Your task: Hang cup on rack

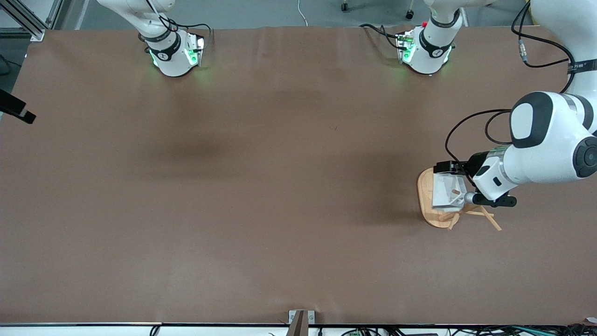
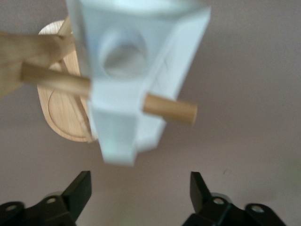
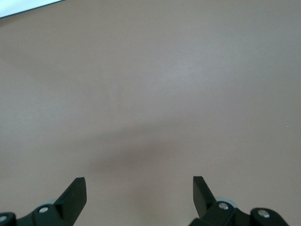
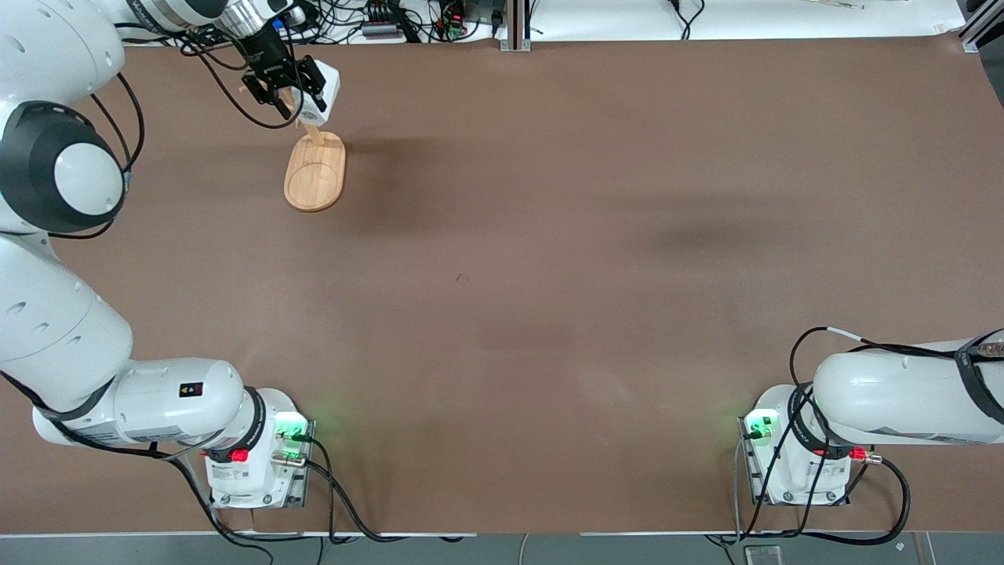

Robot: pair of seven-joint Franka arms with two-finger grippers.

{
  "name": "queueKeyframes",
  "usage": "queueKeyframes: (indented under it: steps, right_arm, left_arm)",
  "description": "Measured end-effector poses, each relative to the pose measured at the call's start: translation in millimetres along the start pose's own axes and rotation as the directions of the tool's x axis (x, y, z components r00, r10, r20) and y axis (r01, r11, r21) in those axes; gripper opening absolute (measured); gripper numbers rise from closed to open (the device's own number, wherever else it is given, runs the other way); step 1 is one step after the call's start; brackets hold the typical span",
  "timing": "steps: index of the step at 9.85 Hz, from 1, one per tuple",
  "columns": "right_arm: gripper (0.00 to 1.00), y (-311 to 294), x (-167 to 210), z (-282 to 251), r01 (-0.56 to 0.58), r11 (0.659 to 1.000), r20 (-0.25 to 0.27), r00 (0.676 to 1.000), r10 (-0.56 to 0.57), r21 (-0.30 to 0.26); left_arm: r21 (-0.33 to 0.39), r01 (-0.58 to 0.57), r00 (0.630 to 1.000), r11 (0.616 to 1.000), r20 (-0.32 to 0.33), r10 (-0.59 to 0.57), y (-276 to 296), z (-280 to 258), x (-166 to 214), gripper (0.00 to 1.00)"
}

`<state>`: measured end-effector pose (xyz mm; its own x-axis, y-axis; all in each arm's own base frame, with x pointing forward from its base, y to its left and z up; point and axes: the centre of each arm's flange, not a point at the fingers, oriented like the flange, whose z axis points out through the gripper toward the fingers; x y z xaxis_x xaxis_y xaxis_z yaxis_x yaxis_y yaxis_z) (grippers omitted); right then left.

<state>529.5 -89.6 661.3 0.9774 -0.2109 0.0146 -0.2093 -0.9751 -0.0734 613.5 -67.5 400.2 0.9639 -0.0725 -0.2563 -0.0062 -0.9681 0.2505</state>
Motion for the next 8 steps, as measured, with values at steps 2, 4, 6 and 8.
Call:
queueKeyframes:
  steps: [2,4,6,8]
  right_arm:
    - [1.0,2,1,4,0.046,0.999,0.016,0.999,-0.046,-0.01]
    - [1.0,6,2,5,0.058,0.998,0.019,0.998,-0.057,-0.027]
    - [1.0,7,2,6,0.06,0.998,0.023,0.998,-0.059,-0.03]
    - [1.0,7,2,6,0.06,0.998,0.024,0.998,-0.059,-0.031]
  left_arm:
    - [0.007,0.027,1.0,1.0,0.008,-0.027,-11,-29,-20,1.0]
    - [0.011,0.032,0.999,0.999,-0.01,-0.032,-12,-53,-36,1.0]
    - [0.03,0.014,0.999,0.999,-0.05,-0.012,-2,-72,-46,1.0]
    - [0.112,-0.018,0.993,0.994,-0.116,0.031,12,-104,-56,1.0]
